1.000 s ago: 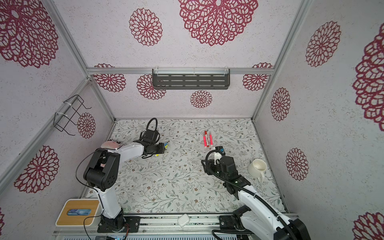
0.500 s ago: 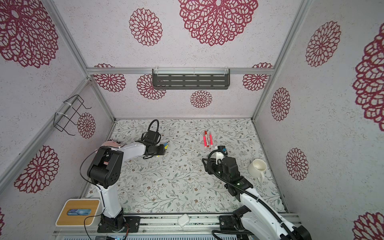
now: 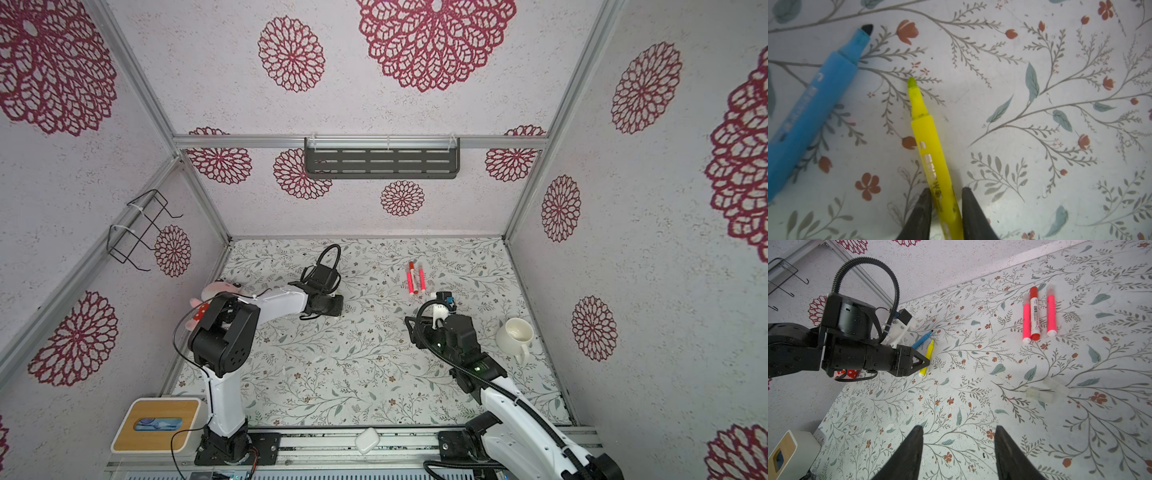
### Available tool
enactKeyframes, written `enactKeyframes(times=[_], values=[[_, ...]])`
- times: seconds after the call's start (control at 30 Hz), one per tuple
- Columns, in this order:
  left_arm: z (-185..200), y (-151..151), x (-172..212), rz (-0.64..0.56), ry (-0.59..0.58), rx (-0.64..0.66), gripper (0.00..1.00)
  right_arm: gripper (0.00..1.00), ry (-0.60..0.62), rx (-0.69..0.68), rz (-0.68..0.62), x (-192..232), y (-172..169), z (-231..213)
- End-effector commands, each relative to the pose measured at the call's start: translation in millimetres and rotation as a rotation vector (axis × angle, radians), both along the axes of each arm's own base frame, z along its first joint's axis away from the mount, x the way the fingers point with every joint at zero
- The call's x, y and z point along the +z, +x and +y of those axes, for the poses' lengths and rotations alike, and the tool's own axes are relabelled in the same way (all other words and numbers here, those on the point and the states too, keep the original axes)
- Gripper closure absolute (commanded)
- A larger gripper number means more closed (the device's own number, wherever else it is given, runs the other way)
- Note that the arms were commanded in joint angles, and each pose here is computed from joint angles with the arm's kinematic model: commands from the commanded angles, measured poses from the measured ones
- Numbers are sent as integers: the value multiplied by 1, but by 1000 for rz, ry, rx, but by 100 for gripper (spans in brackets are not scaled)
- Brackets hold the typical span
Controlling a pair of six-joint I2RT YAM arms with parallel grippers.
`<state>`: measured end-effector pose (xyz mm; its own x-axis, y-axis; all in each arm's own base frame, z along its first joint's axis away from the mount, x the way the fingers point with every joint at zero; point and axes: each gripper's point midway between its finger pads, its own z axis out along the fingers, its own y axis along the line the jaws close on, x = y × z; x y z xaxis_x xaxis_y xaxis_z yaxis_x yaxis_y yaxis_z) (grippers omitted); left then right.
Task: Insert the pens into the pen caps
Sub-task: 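Lower the left gripper onto the yellow highlighter and close on it, then lift the yellow highlighter upright with the left gripper while the right gripper approaches it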
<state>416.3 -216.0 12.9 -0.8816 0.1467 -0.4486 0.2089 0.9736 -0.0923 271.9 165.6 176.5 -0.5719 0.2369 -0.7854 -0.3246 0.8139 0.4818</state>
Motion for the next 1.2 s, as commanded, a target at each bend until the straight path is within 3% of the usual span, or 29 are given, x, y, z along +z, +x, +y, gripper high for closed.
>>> enactKeyframes(times=[0.0, 0.23, 0.43, 0.67, 0.77, 1.0, 1.17], values=[[9, -21, -23, 78, 101, -37, 82, 43, 11, -25, -26, 10, 3, -2], [7, -24, -24, 94, 98, -60, 96, 43, 10, -33, -20, 9, 4, -3], [3, -26, -9, 55, 51, -73, 100, 43, 8, -36, -12, 5, 2, -4], [-39, -44, 53, -122, -225, -220, 100, 42, 30, -39, -9, 4, 0, -4], [-51, -56, 73, -184, -338, -232, 100, 32, 101, -1, -4, 6, -2, 5], [-77, -93, 97, -274, -470, -262, 99, 28, 151, 190, 116, -14, -1, 46], [-94, -114, 107, -291, -524, -289, 98, 30, 292, 270, 110, -7, 4, 69]])
